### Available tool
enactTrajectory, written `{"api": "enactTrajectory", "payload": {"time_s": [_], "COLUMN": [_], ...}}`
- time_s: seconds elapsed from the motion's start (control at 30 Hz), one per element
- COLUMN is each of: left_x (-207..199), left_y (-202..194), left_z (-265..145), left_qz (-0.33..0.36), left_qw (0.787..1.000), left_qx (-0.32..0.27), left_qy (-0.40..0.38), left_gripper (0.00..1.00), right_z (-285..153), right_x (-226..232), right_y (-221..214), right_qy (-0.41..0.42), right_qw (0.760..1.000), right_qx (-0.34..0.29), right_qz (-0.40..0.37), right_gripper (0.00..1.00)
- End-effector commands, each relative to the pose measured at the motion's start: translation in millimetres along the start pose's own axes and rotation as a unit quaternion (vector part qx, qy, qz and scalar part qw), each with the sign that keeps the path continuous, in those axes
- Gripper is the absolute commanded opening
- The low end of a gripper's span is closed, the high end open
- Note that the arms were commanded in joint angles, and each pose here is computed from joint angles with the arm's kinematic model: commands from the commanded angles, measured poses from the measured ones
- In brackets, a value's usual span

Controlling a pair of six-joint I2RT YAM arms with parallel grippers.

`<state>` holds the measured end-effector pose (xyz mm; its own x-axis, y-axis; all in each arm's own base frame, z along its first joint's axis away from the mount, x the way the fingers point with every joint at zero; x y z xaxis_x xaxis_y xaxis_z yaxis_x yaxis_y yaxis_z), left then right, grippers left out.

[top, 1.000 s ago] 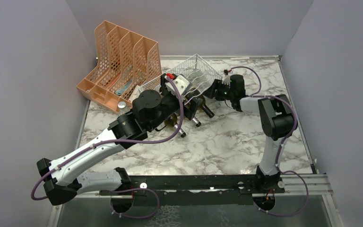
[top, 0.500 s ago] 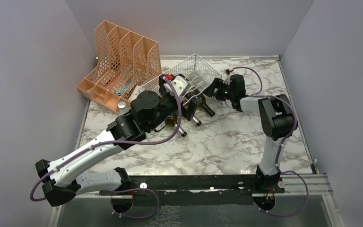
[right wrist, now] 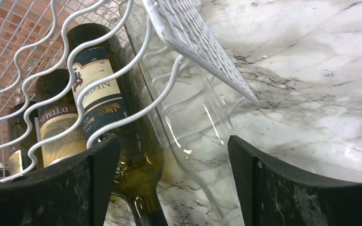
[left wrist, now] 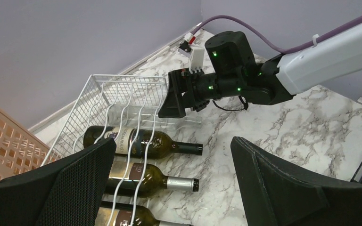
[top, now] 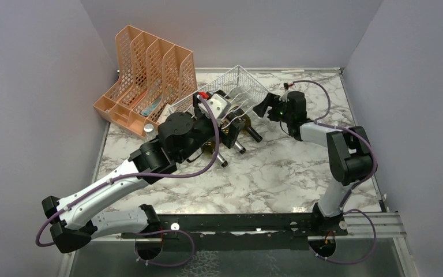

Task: Put the wine bottle on the wine rack

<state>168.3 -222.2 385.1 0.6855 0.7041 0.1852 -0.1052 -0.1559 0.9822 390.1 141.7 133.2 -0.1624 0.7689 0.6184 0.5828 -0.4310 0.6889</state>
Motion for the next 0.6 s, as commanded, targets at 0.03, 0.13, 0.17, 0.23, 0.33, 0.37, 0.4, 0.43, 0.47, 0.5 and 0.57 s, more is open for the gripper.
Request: {"api": "enactTrajectory", "payload": {"time_s": [0.03, 0.13, 0.17, 0.23, 0.33, 0.37, 0.4, 0.43, 0.47, 0.5, 0.57], "left_x": [4.0, 4.9, 5.0, 5.8, 6.4, 6.2, 6.6, 6.5, 6.6, 6.4, 6.3], "left_y": [3.8, 4.2, 4.2, 4.3, 3.8, 2.8, 2.8, 2.1, 1.9, 1.1, 1.4], "left_z": [-8.3, -10.7, -11.6, -13.1, -15.0, -15.1, -15.5, -15.3, -15.3, -15.2, -15.5], "left_qz": [-0.014, -0.015, -0.015, -0.015, -0.016, -0.015, -0.015, -0.015, -0.016, -0.015, -0.015], "left_qw": [1.000, 1.000, 1.000, 1.000, 0.999, 0.999, 0.999, 0.999, 0.999, 0.999, 0.999], "left_qx": [-0.015, -0.018, -0.018, -0.019, -0.022, -0.021, -0.022, -0.021, -0.021, -0.020, -0.021], "left_qy": [0.013, 0.015, 0.016, 0.018, 0.019, 0.020, 0.021, 0.021, 0.022, 0.021, 0.021], "left_gripper": [0.99, 0.99, 0.99, 0.99, 0.99, 0.99, 0.99, 0.99, 0.99, 0.99, 0.99], "right_z": [-20.8, -37.2, -42.1, -52.5, -65.1, -68.1, -70.3, -71.9, -73.0, -73.3, -71.3], "right_x": [-4.2, -6.9, -8.7, -12.2, -18.5, -20.3, -21.3, -22.2, -23.0, -23.5, -25.6], "right_y": [0.8, -2.3, -4.2, -8.8, -19.2, -22.9, -26.1, -29.0, -31.9, -34.1, -37.2], "right_qy": [-0.053, -0.086, -0.098, -0.120, -0.142, -0.147, -0.152, -0.157, -0.159, -0.161, -0.165], "right_qw": [0.998, 0.996, 0.994, 0.992, 0.988, 0.988, 0.987, 0.986, 0.985, 0.985, 0.984], "right_qx": [-0.017, -0.008, -0.004, 0.006, 0.023, 0.032, 0.040, 0.049, 0.056, 0.060, 0.064], "right_qz": [-0.032, -0.037, -0.039, -0.043, -0.047, -0.046, -0.041, -0.035, -0.029, -0.022, -0.012], "right_gripper": [0.86, 0.86, 0.86, 0.86, 0.85, 0.84, 0.83, 0.81, 0.78, 0.75, 0.69]}}
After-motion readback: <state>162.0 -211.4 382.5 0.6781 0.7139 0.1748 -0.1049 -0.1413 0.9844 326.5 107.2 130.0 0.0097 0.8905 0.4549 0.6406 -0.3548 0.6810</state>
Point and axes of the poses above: each gripper's point midway between its finger pads, its own z axis out along the fingers, its own x axis along the line the jaws close on, y = z × x, the point moved 9 cm from there along -z, back along the fingers, and after that the axes turned 7 degrees about z, right-handed, at the moved point
